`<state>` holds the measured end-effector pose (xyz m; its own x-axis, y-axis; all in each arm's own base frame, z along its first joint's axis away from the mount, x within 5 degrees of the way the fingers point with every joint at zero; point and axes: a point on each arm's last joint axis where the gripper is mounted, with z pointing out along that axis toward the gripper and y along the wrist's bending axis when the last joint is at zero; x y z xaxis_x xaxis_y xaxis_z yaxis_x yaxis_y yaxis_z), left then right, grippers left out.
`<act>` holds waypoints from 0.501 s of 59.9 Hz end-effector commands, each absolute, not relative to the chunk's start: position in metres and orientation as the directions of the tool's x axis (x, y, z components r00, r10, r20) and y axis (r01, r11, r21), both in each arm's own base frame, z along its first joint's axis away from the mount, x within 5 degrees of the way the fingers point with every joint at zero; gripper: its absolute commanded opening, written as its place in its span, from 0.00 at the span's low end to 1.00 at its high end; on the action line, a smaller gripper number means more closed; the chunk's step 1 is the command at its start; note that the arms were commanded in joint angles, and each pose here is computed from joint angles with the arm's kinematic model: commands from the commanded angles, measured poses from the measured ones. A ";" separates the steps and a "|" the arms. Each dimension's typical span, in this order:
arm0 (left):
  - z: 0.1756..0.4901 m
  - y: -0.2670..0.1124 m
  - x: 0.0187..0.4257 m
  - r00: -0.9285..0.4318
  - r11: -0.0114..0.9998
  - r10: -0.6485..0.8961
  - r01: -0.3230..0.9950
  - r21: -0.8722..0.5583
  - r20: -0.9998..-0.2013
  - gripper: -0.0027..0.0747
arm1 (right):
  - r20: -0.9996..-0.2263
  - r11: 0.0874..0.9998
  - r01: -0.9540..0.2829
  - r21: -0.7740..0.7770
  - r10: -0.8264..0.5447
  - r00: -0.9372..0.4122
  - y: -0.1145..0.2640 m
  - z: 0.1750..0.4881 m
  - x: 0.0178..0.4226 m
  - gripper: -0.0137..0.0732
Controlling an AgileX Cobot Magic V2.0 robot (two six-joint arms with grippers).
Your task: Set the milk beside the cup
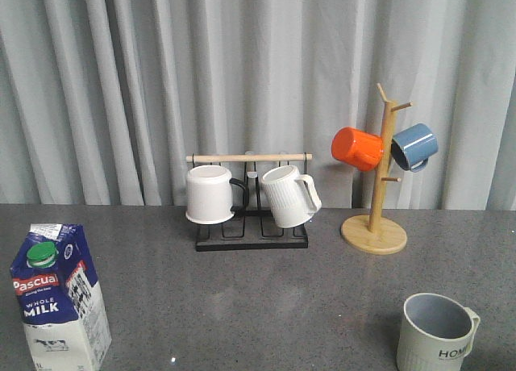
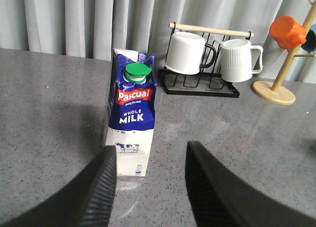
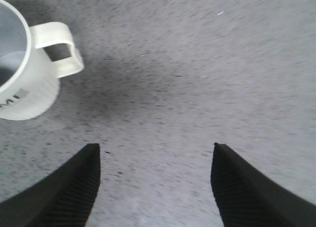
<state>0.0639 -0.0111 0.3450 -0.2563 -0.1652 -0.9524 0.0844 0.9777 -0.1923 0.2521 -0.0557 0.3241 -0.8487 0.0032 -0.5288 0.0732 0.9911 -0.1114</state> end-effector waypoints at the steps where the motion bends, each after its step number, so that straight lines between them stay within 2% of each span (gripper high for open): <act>1: 0.359 -0.011 0.066 -0.186 0.977 -0.170 0.093 -0.189 -0.968 0.46 | -0.606 0.999 0.047 0.003 0.039 -0.794 -0.064 0.327 0.267 0.69; 14: 0.359 -0.011 0.066 -0.191 0.978 -0.169 0.092 -0.189 -0.967 0.46 | -0.634 0.992 -0.055 0.114 0.030 -0.773 -0.084 0.309 0.283 0.69; 25: 0.359 -0.011 0.066 -0.191 0.978 -0.169 0.092 -0.189 -0.967 0.46 | -0.625 0.982 -0.157 0.104 -0.058 -0.778 -0.086 0.295 0.293 0.69; 30: 0.359 -0.011 0.066 -0.191 0.978 -0.169 0.092 -0.189 -0.967 0.46 | -0.645 0.974 -0.200 0.103 -0.088 -0.759 -0.084 0.293 0.296 0.69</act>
